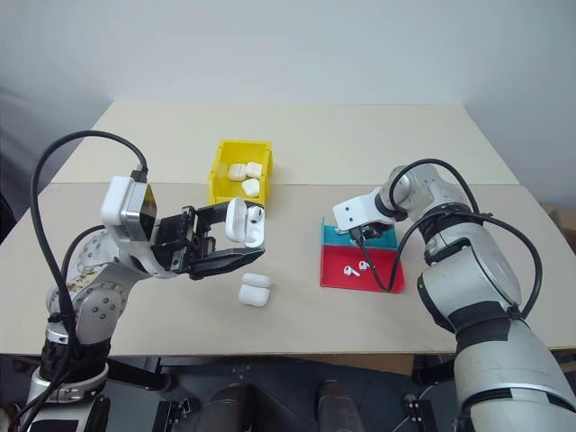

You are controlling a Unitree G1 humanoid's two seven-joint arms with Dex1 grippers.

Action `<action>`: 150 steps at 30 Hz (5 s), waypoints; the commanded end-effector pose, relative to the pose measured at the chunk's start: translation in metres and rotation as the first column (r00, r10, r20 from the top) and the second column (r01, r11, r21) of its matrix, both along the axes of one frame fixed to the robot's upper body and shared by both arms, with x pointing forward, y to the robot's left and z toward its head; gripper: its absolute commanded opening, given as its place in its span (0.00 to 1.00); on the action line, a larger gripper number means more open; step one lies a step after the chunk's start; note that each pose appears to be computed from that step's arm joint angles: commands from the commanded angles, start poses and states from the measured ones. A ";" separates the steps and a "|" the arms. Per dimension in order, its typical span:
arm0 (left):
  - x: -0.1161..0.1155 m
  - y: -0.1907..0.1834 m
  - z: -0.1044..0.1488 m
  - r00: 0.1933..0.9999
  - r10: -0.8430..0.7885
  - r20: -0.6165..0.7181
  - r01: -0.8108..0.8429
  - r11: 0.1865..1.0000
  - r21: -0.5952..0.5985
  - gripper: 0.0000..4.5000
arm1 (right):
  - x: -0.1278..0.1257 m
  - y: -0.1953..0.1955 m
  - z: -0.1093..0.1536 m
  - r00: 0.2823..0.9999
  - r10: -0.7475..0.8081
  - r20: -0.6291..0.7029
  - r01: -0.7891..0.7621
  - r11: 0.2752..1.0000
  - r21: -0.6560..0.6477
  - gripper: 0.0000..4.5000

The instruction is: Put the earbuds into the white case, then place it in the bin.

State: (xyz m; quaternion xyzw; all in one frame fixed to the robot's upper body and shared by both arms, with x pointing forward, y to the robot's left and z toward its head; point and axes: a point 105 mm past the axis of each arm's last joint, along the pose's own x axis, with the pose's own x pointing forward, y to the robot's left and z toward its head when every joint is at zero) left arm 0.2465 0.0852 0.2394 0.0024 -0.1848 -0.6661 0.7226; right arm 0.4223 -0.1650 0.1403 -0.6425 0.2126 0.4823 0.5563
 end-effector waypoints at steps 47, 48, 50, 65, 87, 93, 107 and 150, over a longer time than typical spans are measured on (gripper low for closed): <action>-0.007 0.000 0.011 0.999 -0.022 0.048 0.022 1.000 -0.009 0.62 | 0.007 -0.003 0.035 0.993 -0.064 0.095 0.043 0.978 0.205 0.16; -0.007 0.000 0.011 0.999 -0.027 0.045 0.028 1.000 -0.010 0.62 | 0.004 -0.002 0.046 0.994 -0.063 0.089 0.036 0.961 0.273 0.16; -0.006 -0.001 0.011 0.999 -0.035 0.042 0.035 0.999 -0.013 0.62 | -0.003 -0.001 0.058 0.996 -0.050 0.072 0.021 0.935 0.353 0.16; 0.005 -0.013 0.011 0.986 -0.163 0.026 0.163 0.987 -0.009 0.62 | -0.111 -0.002 0.142 0.986 -0.031 -0.166 0.166 0.365 0.916 0.16; 0.036 -0.036 0.010 0.989 -0.145 0.020 0.146 0.989 -0.025 0.62 | -0.196 0.059 0.182 0.849 0.346 -0.399 0.388 0.105 0.916 0.16; 0.035 -0.041 0.010 0.987 -0.157 0.031 0.157 0.987 -0.020 0.62 | -0.196 0.070 0.176 0.840 0.291 -0.458 0.423 0.175 0.889 0.16; 0.032 -0.039 0.013 0.987 -0.155 0.047 0.156 0.987 -0.023 0.62 | -0.182 0.078 0.156 0.843 0.174 -0.509 0.460 0.257 0.850 0.16; 0.041 -0.051 -0.003 0.987 -0.161 0.022 0.161 0.987 0.025 0.62 | -0.170 0.087 0.194 0.964 0.188 -0.187 0.098 0.403 0.910 0.00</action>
